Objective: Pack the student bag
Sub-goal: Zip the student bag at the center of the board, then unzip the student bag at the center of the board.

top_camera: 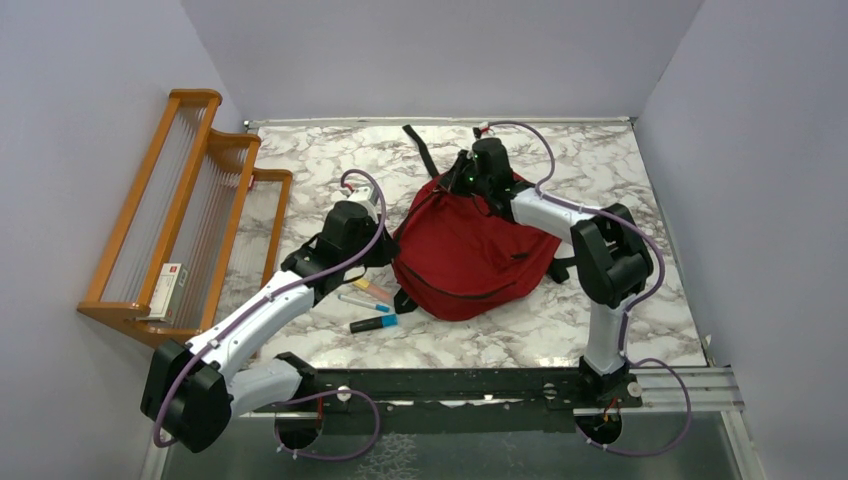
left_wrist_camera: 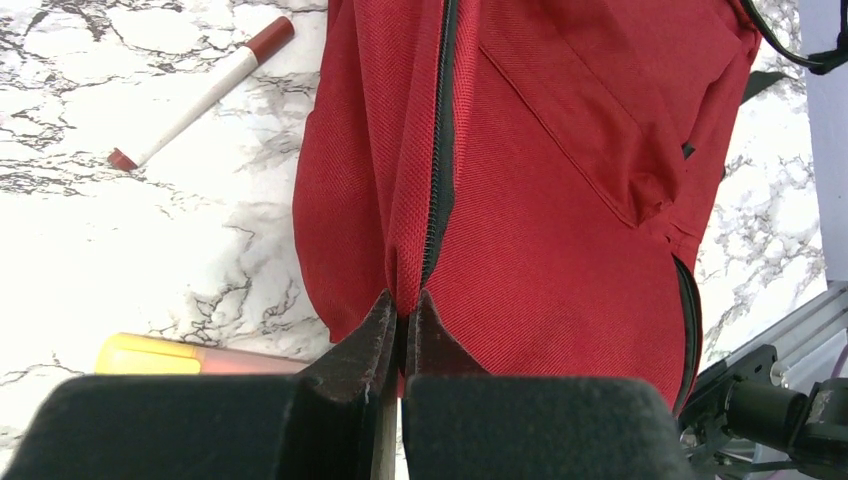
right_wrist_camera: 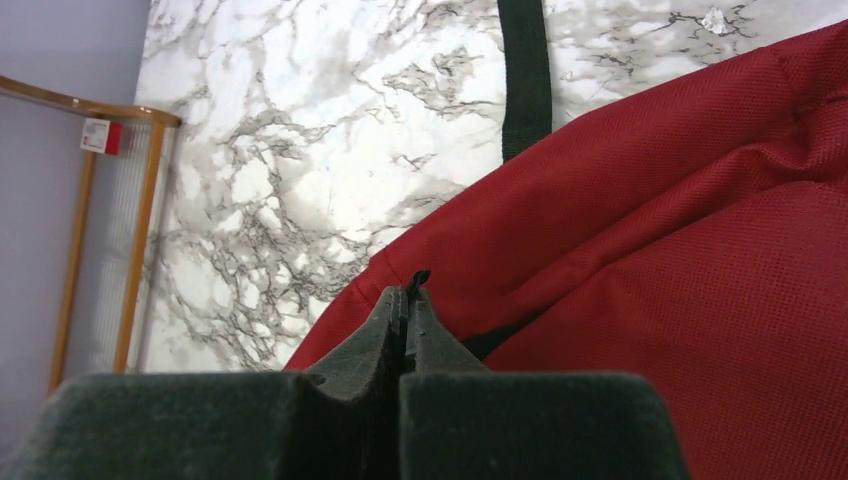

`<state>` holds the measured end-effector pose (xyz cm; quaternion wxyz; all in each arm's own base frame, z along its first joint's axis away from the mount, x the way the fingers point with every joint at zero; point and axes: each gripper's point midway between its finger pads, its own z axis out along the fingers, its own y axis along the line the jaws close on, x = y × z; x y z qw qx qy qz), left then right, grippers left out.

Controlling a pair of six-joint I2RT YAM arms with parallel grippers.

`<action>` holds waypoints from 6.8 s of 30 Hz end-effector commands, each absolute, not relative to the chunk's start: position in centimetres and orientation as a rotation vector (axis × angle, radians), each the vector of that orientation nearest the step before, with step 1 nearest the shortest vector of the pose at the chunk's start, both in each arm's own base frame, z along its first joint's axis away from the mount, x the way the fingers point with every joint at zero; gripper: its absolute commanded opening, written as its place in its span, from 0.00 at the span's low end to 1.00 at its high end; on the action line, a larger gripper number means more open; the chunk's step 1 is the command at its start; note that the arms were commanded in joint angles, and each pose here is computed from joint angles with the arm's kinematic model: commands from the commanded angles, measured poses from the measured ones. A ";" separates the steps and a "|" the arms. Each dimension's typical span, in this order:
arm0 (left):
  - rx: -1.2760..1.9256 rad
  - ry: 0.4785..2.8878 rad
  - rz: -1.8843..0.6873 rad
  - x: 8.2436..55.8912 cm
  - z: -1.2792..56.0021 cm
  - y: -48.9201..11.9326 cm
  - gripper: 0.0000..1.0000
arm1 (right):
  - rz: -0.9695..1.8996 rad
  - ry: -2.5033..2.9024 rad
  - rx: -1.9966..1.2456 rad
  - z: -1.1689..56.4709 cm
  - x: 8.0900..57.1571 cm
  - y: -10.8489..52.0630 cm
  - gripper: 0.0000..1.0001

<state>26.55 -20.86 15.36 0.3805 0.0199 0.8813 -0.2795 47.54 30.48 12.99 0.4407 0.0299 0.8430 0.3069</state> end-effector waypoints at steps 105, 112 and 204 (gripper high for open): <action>0.549 2.092 -0.627 43.8 17.9 -31.0 0.65 | 0.745 1.900 1.478 10.9 29.2 7.7 0.46; 0.564 2.096 -0.636 43.5 17.6 -31.5 0.65 | 0.784 1.895 1.505 10.1 30.5 8.4 0.44; 0.787 1.830 -0.801 33.3 13.5 -47.1 0.69 | 0.883 1.949 0.840 17.5 36.4 11.7 0.01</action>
